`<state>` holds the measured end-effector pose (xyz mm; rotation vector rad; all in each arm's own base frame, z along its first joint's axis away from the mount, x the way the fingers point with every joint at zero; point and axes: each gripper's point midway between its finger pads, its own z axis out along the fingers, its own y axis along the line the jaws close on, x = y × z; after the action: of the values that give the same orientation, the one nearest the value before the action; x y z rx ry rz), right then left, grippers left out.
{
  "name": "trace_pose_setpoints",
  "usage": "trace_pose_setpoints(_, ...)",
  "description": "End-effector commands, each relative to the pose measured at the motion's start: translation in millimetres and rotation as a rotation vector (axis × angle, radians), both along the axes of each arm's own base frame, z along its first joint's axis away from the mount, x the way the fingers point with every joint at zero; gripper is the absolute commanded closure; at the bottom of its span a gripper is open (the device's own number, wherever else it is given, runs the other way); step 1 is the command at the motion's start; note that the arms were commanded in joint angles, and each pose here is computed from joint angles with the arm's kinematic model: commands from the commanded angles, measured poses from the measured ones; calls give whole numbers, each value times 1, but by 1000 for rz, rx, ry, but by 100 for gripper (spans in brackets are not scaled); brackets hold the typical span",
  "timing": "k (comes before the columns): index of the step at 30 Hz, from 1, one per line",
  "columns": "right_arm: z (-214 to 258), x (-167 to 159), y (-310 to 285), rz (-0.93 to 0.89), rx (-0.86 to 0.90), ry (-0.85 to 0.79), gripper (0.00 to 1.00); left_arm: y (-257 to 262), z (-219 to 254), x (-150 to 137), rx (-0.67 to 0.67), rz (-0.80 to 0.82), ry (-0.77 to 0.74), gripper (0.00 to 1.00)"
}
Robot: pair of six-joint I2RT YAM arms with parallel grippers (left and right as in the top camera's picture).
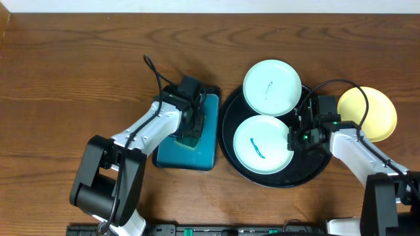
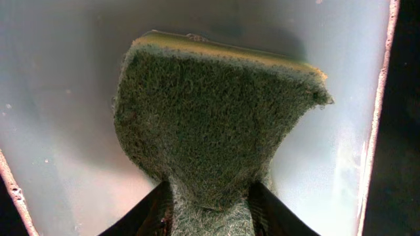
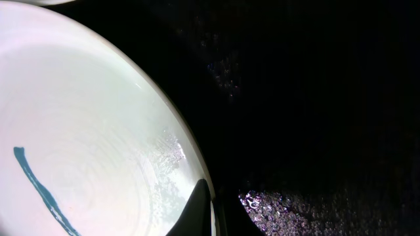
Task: Clean dirty plates on tray and stack at the side
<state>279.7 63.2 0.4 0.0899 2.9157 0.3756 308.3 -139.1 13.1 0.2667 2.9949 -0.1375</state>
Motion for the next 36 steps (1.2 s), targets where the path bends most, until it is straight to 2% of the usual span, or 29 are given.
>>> trace_pose_setpoints(1,-14,-6,-5,-7,-45,39,99,5,-16,-18,27,-6,70,59)
trace_pose_setpoints(6,-14,-6,-4,-7,-45,39,99,5,-16,-18,27,-6,70,60)
trace_pose_setpoints(13,-14,-6,-5,-7,-45,39,99,5,-16,-18,27,-7,70,81)
trace_pose_setpoints(14,-14,-6,-4,-7,-45,39,99,5,-16,-18,27,-7,68,89)
trace_pose_setpoints(15,-14,-6,-5,-7,-45,39,99,5,-16,-18,26,-7,68,92)
trace_pose_setpoints(26,-14,-6,-5,-7,-45,40,99,1,-2,-6,2,-5,9,92)
trace_pose_setpoints(36,-14,-6,-5,-7,-45,40,99,3,78,33,-81,39,-287,93)
